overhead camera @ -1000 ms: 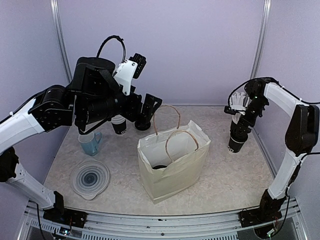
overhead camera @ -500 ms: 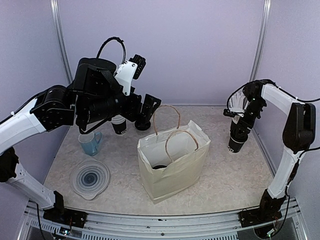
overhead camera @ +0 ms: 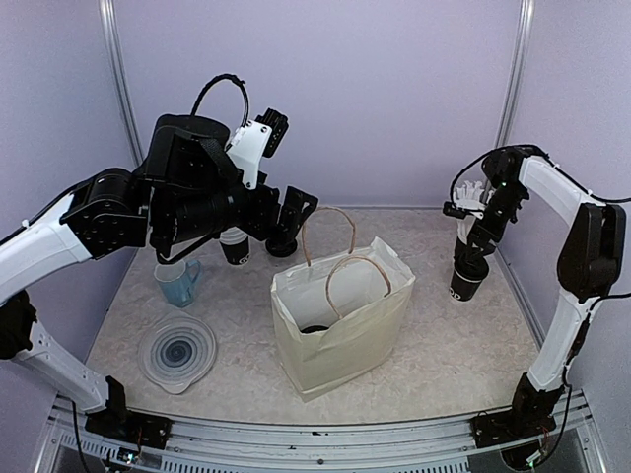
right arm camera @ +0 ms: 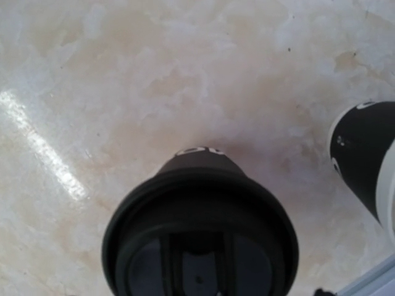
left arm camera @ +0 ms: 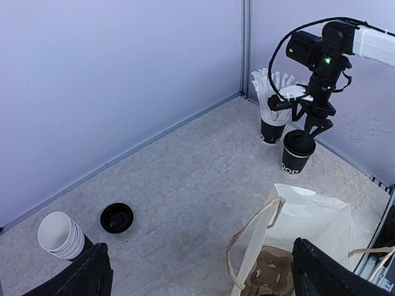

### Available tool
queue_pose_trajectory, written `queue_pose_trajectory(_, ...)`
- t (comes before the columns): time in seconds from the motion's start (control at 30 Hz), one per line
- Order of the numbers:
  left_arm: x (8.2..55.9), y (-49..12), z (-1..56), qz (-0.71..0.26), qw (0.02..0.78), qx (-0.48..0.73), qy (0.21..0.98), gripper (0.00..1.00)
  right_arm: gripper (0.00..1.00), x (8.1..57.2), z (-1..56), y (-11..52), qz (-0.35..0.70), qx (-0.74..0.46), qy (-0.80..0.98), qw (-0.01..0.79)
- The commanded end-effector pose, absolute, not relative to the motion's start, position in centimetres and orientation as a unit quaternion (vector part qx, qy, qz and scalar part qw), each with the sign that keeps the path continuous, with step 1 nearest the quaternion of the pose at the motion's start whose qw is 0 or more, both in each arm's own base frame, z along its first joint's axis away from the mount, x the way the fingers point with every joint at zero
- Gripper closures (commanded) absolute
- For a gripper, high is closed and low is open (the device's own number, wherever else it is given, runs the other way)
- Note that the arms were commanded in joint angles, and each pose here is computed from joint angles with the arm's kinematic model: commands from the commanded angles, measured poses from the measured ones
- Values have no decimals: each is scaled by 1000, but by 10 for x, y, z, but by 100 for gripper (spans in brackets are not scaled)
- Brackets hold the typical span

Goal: Pack the takeout coffee

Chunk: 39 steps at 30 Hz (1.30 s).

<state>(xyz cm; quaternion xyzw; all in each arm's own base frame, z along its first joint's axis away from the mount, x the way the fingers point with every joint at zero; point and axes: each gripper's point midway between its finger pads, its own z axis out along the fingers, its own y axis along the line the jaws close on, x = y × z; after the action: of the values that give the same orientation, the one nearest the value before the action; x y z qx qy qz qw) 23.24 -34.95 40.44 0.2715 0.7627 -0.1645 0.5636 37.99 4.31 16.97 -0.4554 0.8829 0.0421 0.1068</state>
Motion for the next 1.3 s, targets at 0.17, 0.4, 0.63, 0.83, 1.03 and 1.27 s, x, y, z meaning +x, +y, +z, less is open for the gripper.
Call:
queue_pose_trajectory(0.17,233,-350,400,-170,554,269,769,2,18,380,146,34,50,-443,892,71)
queue_pose_trajectory(0.4,234,-349,396,-165,553,272,771,2,19,375,133,35,64,-440,894,50)
queue_pose_trajectory(0.63,238,-351,391,-158,548,275,774,2,26,367,125,34,69,-436,896,36)
queue_pose_trajectory(0.83,244,-347,388,-153,542,271,781,2,22,358,120,29,58,-435,898,26)
queue_pose_trajectory(1.03,250,-341,383,-146,535,267,788,2,24,353,112,24,44,-432,901,20)
queue_pose_trajectory(1.27,258,-338,369,-156,497,270,810,3,35,353,124,28,48,-430,901,39)
